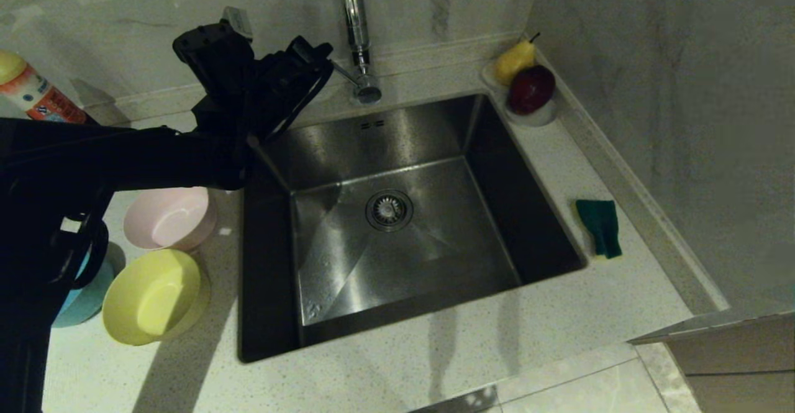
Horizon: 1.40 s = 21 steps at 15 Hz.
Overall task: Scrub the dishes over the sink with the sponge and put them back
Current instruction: Turn on the faucet
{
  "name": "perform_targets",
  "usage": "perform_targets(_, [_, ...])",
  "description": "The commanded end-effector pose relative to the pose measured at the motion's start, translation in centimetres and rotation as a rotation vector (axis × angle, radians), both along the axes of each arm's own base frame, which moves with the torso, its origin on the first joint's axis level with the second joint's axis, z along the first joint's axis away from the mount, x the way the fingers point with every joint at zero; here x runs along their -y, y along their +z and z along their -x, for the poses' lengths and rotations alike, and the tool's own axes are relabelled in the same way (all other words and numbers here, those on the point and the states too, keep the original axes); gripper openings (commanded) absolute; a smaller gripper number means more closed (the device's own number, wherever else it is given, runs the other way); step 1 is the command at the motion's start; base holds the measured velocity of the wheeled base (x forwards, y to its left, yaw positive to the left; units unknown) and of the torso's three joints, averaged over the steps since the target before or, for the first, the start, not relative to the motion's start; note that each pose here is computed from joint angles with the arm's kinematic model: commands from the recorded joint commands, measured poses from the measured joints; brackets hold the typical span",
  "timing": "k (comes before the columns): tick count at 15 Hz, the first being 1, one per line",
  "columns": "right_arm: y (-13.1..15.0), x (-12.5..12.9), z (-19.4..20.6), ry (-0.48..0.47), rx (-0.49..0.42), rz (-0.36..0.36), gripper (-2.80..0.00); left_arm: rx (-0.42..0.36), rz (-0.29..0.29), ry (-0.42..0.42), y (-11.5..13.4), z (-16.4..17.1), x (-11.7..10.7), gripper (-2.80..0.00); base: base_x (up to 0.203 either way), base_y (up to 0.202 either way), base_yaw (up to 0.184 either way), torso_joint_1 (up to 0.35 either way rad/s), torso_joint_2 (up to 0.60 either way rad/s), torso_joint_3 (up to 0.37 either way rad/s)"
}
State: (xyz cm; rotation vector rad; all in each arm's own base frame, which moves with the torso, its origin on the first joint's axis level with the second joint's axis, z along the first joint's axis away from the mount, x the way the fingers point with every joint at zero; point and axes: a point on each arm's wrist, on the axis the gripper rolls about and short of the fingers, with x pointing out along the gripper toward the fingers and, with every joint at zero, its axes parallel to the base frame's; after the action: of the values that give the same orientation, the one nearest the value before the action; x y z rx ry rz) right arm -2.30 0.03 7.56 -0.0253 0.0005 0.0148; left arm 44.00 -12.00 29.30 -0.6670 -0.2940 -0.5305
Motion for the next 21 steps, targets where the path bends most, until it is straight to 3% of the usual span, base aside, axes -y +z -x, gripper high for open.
perform_targets(1, [0.0,0.0,0.0,0.001,-0.001,0.001,-2.8,-0.001,-0.004,0.0,-0.6,-0.6,0.2,-2.8,0.0,0.0,0.0,0.0,0.0,0.0])
perform_targets(17, [0.0,0.0,0.0,0.001,-0.001,0.001,-2.8,-0.082,-0.038,-0.023,-2.2,1.0,1.0,-2.8,0.0,0.0,0.0,0.0,0.0,0.0])
perform_targets(21, [0.0,0.0,0.0,0.001,-0.001,0.001,-2.8,-0.02,-0.032,-0.013,-0.7,1.8,0.6,-2.8,0.0,0.0,0.0,0.0,0.0,0.0])
